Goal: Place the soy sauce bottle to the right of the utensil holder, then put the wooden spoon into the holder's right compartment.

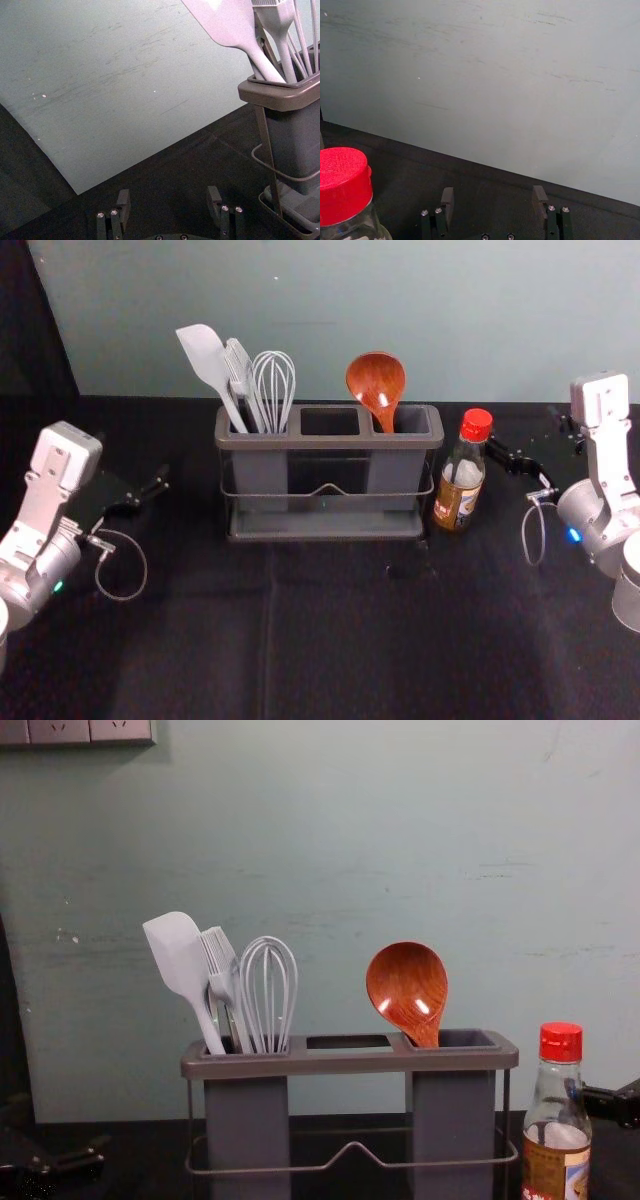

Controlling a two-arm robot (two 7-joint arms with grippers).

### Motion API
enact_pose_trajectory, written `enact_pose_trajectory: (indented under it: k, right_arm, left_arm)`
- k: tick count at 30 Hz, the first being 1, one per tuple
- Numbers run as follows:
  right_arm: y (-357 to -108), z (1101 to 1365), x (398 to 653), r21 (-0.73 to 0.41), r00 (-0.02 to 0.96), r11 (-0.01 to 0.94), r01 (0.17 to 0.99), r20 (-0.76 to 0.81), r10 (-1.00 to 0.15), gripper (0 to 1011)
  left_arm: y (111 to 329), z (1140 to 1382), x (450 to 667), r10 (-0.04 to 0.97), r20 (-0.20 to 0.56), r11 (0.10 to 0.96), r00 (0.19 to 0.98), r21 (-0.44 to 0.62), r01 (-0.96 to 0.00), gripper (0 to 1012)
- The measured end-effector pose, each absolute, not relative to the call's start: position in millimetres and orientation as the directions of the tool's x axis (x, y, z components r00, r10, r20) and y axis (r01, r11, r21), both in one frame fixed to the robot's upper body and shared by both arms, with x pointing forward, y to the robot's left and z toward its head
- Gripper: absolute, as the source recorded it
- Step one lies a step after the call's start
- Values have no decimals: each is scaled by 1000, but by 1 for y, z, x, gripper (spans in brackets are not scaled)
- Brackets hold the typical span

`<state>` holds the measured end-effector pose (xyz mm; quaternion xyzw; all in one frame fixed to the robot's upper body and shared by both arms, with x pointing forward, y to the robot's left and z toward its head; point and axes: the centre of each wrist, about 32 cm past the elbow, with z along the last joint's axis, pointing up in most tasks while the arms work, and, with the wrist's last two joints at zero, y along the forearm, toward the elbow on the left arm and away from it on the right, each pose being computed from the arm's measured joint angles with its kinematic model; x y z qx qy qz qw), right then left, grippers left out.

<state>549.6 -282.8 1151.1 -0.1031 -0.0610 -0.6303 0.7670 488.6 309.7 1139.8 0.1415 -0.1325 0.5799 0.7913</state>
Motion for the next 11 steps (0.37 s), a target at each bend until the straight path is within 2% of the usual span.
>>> enact_pose_trajectory:
  k: [11]
  right_arm:
    - [-283,1151,550,-81,198,184,979,223,-954,1003]
  left_arm:
    - [310,1140,489,880,374,287,292,70,-955,1005]
